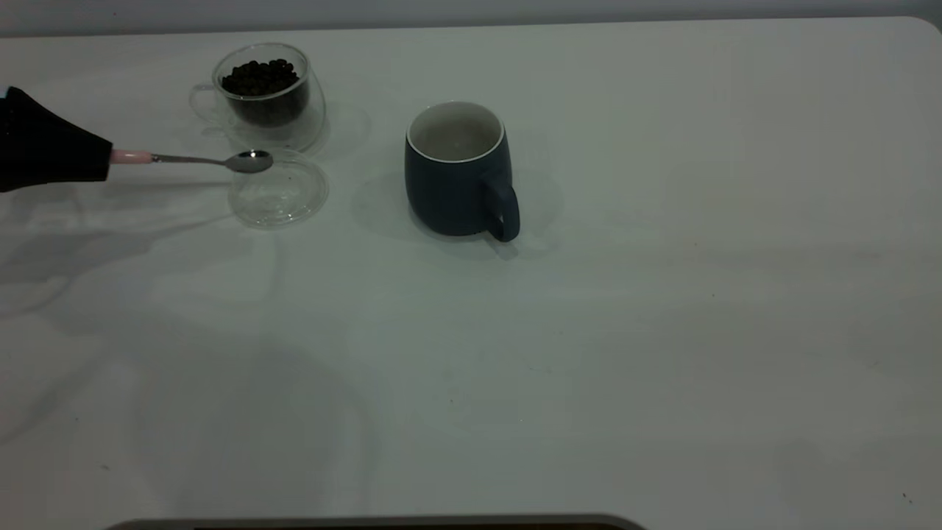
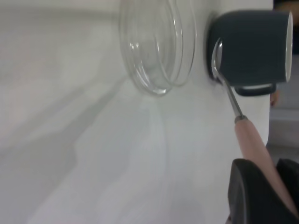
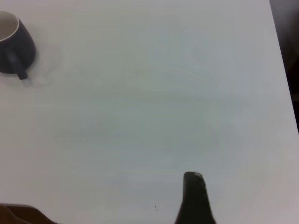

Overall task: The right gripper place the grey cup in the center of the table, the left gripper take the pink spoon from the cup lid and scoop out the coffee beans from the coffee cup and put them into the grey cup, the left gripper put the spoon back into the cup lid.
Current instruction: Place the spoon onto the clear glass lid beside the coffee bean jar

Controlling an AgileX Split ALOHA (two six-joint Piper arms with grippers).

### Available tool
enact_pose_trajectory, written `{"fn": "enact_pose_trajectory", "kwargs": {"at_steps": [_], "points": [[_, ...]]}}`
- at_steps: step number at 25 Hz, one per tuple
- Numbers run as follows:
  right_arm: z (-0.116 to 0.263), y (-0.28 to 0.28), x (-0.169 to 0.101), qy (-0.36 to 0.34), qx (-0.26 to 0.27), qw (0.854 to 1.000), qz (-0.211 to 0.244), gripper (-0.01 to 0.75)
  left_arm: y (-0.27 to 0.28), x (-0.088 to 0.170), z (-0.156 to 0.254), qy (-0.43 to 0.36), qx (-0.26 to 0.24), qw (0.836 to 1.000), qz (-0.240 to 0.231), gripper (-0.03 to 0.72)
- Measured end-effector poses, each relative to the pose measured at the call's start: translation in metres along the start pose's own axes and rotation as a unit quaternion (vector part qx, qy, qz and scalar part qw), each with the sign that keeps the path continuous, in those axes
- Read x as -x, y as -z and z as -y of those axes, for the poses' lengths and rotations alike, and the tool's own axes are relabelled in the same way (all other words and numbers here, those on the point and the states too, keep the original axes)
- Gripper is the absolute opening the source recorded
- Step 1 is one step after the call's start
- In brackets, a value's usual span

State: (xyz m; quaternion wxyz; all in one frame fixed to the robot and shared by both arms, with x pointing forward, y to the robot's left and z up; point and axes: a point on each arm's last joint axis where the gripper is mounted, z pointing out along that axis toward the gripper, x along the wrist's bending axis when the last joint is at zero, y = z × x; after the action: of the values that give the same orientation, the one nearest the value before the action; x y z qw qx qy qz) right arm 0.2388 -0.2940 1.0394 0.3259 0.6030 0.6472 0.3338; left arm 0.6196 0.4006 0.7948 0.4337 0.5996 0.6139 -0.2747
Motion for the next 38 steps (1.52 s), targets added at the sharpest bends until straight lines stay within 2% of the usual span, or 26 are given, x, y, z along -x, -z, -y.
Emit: {"fn": "enact_pose_trajectory", "kwargs": {"at_steps": [7,25,35,38], "points": [[0.000,0.000,0.000,0.000,0.000,1.000,0.000,0.588,-0.001,-0.005,-0.004,0.000,0.022,0.999,-0.031,0.127],[0.000,0.000,0.000,0.000,0.000,1.000,0.000,0.588,-0.048,0.009,-0.015,-0.031,0.006,0.996,-0.081,0.127],[0.000,0.000,0.000,0.000,0.000,1.000,0.000,0.588,-0.067,0.009,-0.012,-0.029,-0.009,0.997,-0.077,0.128],[0.000,0.000,0.000,0.000,0.000,1.000,0.000,0.588,-0.068,0.006,-0.010,-0.031,-0.011,0.996,-0.078,0.161]]}}
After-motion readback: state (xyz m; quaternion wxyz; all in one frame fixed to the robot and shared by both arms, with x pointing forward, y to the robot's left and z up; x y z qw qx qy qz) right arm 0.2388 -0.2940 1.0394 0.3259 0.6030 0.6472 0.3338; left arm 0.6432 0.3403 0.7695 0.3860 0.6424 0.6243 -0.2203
